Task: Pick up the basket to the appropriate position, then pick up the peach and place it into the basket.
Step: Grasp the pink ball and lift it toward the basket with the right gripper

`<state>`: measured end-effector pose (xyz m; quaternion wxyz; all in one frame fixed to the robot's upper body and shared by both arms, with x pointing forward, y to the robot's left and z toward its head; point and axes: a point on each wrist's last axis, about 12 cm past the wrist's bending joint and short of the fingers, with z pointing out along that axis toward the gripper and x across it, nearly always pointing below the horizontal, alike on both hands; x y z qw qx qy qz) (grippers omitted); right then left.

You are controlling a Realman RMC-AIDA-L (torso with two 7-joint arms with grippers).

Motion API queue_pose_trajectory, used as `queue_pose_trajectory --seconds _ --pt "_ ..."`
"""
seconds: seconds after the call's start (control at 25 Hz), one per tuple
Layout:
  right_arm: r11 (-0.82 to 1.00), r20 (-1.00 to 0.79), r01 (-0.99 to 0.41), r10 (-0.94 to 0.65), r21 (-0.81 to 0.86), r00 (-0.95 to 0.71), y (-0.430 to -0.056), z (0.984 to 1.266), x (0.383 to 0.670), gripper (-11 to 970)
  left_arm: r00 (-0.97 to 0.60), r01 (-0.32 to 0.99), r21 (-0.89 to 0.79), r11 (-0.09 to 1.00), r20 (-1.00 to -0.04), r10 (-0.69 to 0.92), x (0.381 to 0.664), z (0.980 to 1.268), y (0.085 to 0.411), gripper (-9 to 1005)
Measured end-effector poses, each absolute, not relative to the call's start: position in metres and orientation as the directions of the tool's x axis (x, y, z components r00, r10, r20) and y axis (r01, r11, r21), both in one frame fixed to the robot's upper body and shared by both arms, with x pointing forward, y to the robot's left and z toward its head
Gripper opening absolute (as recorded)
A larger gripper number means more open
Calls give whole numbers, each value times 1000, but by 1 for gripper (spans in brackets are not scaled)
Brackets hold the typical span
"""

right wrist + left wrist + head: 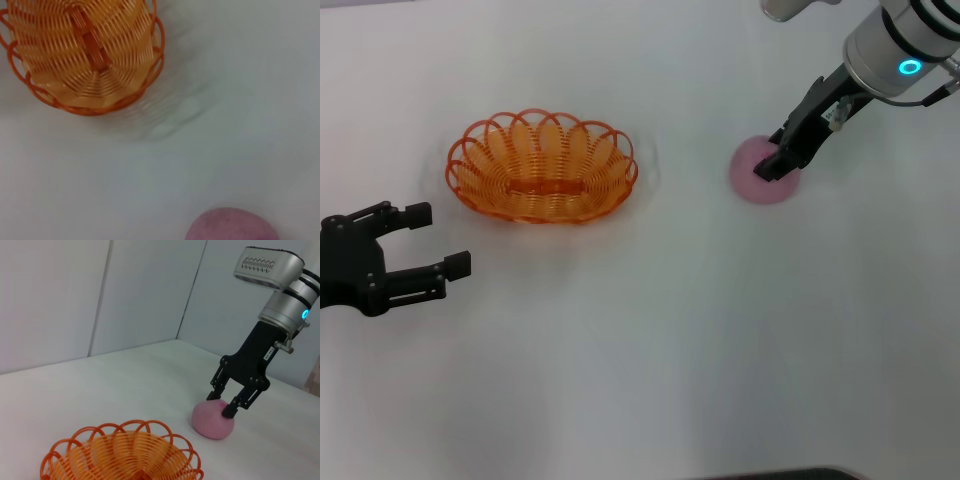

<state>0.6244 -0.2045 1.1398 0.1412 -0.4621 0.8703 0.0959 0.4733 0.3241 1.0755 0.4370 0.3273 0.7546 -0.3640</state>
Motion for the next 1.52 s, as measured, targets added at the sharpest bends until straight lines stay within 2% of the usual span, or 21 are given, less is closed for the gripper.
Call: queue_pose_trajectory --seconds 0.52,0.6,1.24,1.52 --pt "550 -327 -835 -783 32 -529 -204 1140 624 193 -407 811 -267 521 -897 174 473 1075 324 881" --pt "550 -327 -834 -783 32 -529 -204 1140 624 72 -408 811 -268 521 -896 174 473 1075 324 880" --pt "546 -324 -837 -786 34 -526 -204 1142 624 64 -408 812 -268 519 -896 174 474 1075 323 877" --pt "542 -348 -840 -785 15 -513 -203 1161 626 65 -415 810 -278 517 -894 169 473 1074 323 878"
